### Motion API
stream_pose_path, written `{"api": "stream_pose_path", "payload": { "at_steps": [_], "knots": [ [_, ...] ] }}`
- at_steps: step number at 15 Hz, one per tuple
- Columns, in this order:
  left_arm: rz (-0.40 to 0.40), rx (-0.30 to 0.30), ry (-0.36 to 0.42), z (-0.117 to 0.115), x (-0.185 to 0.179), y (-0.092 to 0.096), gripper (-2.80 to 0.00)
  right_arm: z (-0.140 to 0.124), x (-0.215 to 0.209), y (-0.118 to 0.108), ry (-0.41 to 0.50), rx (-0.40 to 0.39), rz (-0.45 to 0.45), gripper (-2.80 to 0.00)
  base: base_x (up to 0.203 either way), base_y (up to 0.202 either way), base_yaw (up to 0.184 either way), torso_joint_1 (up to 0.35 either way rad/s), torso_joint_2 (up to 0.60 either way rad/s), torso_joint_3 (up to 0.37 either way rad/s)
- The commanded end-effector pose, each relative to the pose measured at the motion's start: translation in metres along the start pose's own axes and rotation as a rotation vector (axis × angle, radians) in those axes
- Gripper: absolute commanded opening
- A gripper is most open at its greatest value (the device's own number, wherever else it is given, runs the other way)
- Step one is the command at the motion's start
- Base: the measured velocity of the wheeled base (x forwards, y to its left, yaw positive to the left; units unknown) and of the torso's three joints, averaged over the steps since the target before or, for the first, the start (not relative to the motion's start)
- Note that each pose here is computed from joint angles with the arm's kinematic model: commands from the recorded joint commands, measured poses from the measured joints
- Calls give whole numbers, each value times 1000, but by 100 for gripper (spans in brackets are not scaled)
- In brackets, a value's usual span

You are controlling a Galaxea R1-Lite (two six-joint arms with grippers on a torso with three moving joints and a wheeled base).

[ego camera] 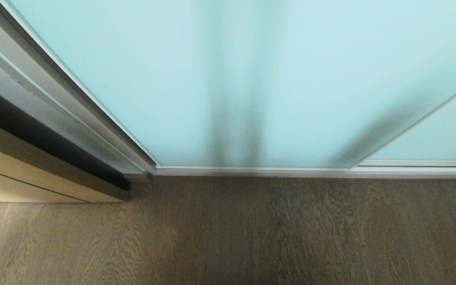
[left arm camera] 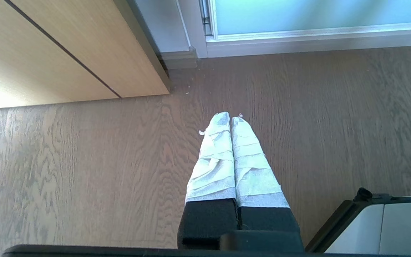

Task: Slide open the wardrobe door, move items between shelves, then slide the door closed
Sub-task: Open the door

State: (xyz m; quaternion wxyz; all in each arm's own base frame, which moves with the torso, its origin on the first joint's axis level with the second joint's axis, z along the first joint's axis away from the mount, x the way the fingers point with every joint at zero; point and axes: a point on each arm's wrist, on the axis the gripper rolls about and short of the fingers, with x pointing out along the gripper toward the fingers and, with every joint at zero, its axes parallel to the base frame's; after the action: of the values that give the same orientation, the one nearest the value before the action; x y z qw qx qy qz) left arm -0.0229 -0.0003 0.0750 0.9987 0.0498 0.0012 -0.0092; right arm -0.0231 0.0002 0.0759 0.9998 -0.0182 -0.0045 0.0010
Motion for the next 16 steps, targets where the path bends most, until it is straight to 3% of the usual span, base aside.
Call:
{"api": "stream_pose_path", "payload": {
  "at_steps": [1,6,8,10,12,14,16],
  "knots": [
    [-1,9,6,0,0,0,-280,0,0,0,3,0,3,-280,0,0,0,0,0,0],
    [8,-35,4,0,0,0,-280,0,0,0,3,0,2,-280,0,0,0,0,0,0],
    [31,-28,-39,11,-2,2,-280,0,0,0,3,0,1,-280,0,0,0,0,0,0],
    [79,-19,-147,60,-13,7,-280,0,0,0,3,1,1,-280,0,0,0,0,0,0],
    [142,-24,-287,130,-27,15,-280,0,0,0,3,0,1,-280,0,0,0,0,0,0],
    [219,-32,-336,184,-11,22,-280,0,0,0,3,1,2,-280,0,0,0,0,0,0],
    [302,-40,-445,225,16,29,-280,0,0,0,3,0,2,-280,0,0,0,0,0,0]
  ]
}}
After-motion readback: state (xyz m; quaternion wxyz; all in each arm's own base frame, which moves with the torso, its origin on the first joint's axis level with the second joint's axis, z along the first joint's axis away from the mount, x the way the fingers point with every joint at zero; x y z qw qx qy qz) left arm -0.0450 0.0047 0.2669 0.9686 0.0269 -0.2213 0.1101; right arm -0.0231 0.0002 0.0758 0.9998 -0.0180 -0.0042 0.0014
